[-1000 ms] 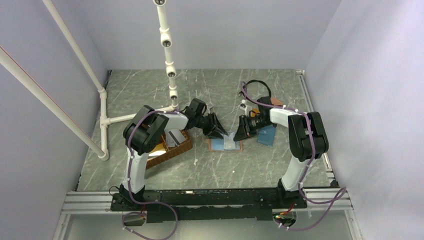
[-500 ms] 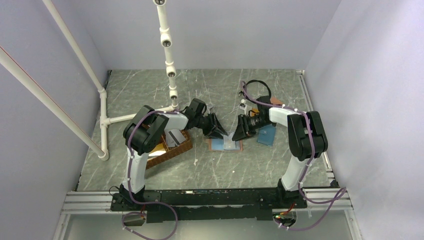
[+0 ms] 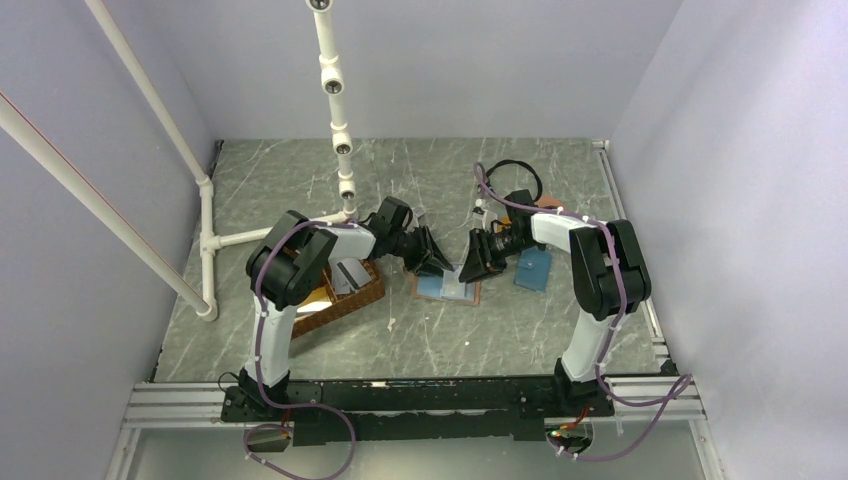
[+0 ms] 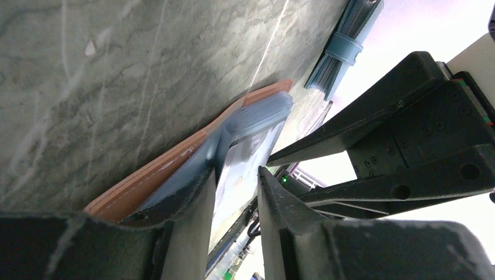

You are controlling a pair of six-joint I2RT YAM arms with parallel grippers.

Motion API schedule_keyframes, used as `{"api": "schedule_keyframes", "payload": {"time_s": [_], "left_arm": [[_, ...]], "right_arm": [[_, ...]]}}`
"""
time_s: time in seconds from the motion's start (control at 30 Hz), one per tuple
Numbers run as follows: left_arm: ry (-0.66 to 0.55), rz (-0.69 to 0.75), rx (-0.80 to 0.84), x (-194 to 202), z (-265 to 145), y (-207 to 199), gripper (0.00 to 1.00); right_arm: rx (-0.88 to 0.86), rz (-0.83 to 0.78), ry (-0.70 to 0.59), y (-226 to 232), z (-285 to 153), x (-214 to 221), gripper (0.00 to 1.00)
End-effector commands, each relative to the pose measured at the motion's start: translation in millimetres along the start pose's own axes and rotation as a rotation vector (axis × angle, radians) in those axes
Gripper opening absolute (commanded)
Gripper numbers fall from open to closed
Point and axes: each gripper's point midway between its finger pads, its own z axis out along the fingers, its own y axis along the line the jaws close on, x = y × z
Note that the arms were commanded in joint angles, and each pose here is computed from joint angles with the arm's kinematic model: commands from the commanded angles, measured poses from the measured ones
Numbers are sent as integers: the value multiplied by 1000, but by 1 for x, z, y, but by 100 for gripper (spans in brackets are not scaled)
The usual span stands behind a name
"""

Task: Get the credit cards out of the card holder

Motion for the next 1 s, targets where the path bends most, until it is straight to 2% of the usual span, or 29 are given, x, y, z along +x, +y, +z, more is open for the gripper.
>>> {"api": "schedule_keyframes", "payload": {"time_s": [0.0, 0.23, 0.33, 0.73, 0.97], "left_arm": [[24, 26, 44, 12, -3, -17, 37], [20, 65, 91, 16, -15, -35, 39], [18, 67, 67, 20, -20, -33, 41], [11, 79, 1, 29, -27, -32, 42], [17, -12, -125, 33, -28, -12, 42]], "right_arm": [[147, -28, -6, -32, 16, -6, 38], [234, -9, 13, -52, 16, -3, 5], [250, -7, 17, -55, 16, -2, 0], [271, -5, 26, -60, 15, 2, 0], [258, -2, 33, -59, 17, 3, 0]]}}
